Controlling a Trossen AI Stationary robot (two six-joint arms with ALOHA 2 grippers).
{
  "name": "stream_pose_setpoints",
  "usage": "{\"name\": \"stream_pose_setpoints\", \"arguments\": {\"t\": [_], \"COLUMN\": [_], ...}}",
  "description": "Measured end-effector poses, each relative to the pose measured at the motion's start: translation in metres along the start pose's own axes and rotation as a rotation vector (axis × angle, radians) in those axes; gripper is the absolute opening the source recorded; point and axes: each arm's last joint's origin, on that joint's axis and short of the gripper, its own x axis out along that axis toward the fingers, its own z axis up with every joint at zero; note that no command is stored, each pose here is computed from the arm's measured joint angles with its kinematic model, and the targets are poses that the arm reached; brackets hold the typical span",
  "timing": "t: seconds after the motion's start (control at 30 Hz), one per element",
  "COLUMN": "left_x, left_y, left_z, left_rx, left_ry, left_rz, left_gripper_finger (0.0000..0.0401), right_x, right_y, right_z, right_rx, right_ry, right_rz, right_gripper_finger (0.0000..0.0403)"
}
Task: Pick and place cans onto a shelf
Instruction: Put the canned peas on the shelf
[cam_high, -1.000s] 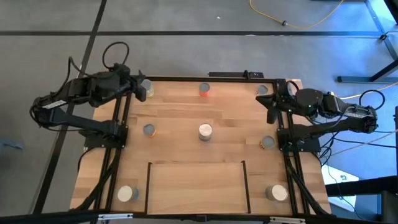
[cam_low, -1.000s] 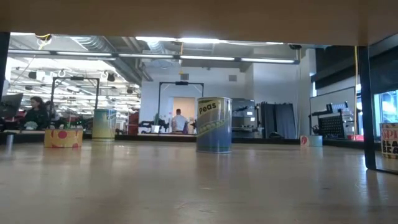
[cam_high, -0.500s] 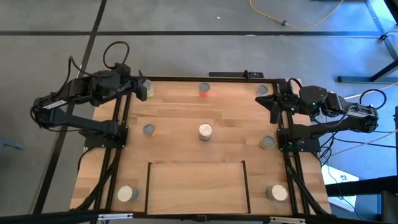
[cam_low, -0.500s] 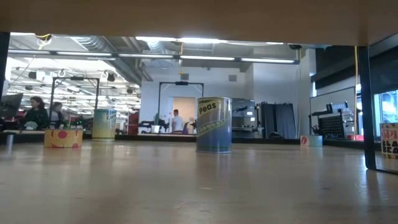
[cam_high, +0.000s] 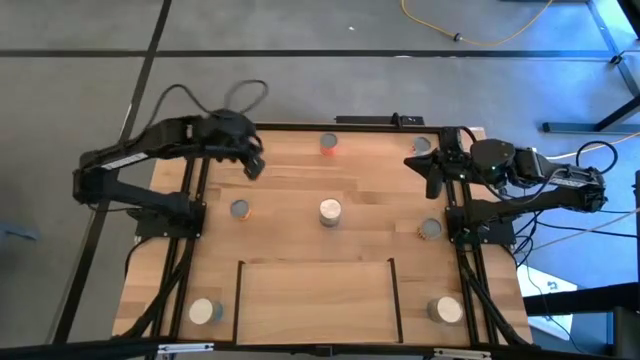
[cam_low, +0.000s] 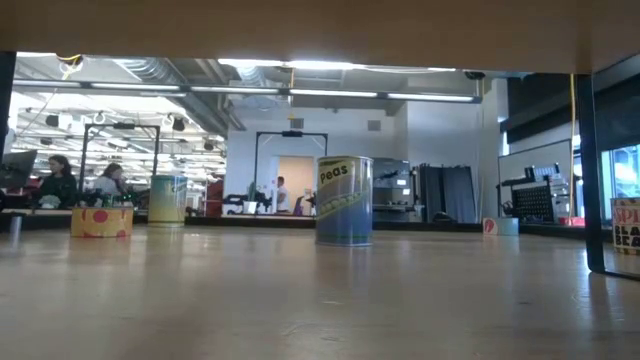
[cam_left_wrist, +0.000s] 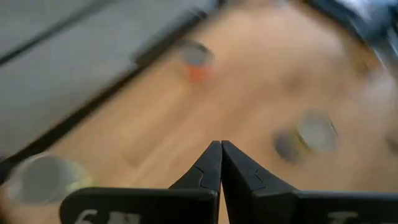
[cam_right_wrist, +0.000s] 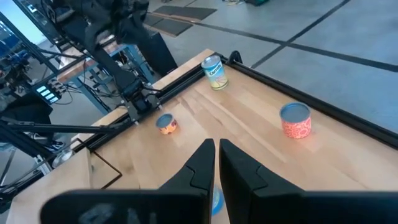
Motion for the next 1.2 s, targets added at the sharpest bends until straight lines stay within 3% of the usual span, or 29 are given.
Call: {"name": "stream_pose_setpoints", "arguments": {"t": [0.4, 0.77, 0.93, 1.2], "left_x": [0.047, 0.073, 0.094, 0.129], "left_y": [-0.022, -0.068, -0.089, -0.124], "left_z": [0.007, 0.003, -0.006, -0.027], "left_rx": [0.122, 0.726, 0.795, 1.074], "left_ry": [0.139, 0.022, 0.054, 0.057], "left_rz": [-0.242, -0.415, -0.413, -0.301], "left_gripper_finger": [0.0041, 0.0046, 0.0048, 0.0043], "right_x": [0.004, 0.005, 0.008, 0.011], "right_y": [0.001, -0.002, -0.001, -0.001], "right_z": [-0.001, -0.006, -0.007, -0.008], "right_rx": [-0.015, -0.035, -0.038, -0.042], "right_ry": [0.013, 0.064, 0.076, 0.085], "right_rz": [-0.008, -0.040, -0.047, -0.051], "right_gripper_finger": [0.0028, 0.0028, 0.0028, 0.0028]}}
